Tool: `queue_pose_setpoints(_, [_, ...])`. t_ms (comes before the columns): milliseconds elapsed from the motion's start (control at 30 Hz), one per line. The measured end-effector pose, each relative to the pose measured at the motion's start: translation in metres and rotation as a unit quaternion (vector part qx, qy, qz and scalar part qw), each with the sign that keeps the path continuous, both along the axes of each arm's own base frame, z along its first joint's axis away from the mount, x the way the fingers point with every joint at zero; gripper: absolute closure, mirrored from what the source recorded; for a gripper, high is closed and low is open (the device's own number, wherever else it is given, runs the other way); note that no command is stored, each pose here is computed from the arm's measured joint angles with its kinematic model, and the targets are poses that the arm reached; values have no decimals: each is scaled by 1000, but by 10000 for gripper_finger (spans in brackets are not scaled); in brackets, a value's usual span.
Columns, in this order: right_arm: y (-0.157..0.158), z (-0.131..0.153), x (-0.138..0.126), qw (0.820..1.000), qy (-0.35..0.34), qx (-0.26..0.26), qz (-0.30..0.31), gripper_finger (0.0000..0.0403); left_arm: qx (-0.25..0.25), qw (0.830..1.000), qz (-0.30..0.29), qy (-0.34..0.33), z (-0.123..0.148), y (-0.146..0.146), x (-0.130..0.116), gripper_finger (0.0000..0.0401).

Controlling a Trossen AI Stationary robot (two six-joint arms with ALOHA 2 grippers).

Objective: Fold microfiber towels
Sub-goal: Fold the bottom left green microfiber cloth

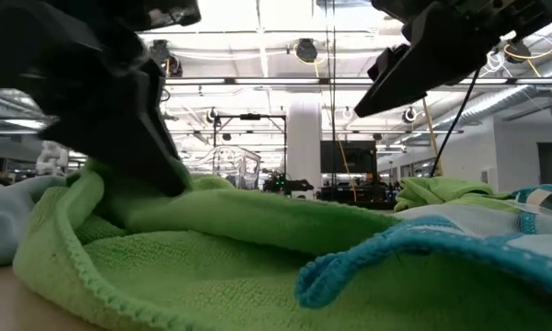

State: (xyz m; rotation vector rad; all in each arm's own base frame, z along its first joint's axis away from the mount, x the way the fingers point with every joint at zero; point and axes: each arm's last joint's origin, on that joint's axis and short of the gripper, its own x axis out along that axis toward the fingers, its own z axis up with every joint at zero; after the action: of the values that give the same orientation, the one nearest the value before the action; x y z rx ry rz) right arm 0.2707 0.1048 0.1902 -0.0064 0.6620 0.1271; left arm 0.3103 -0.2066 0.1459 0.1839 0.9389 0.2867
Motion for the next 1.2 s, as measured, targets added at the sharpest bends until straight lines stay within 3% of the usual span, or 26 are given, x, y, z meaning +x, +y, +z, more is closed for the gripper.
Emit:
queue_pose_setpoints(67, [0, 2, 1, 1000, -9, 4, 0, 261, 3, 1000, 1, 1, 0, 4, 3, 371])
queue_pose_setpoints(133, [1, 3, 2, 1000, -19, 6, 1, 261, 9, 1000, -3, 4, 0, 7, 5, 391])
queue_pose_setpoints(433, [0, 0, 1, 1000, -26, 1, 7, 261, 38, 998, -17, -41, 34, 11, 11, 395])
queue_pose_setpoints(633, [-1, -8, -3, 996, -87, 19, 11, 261, 72, 994, -33, -80, 62, 7, 5, 397])
queue_pose_setpoints(900, [-1, -1, -1, 989, -136, 60, -3, 257, 115, 985, -3, -131, 90, 20, 1, 397])
queue_pose_setpoints(1100, [1, 5, 1, 981, -160, 93, -50, 248, 123, 980, 5, -154, 121, 43, 1, 396])
queue_pose_setpoints(1200, [7, 9, 1, 981, -171, 79, -53, 247, 92, 978, 41, -185, 135, 53, -2, 397])
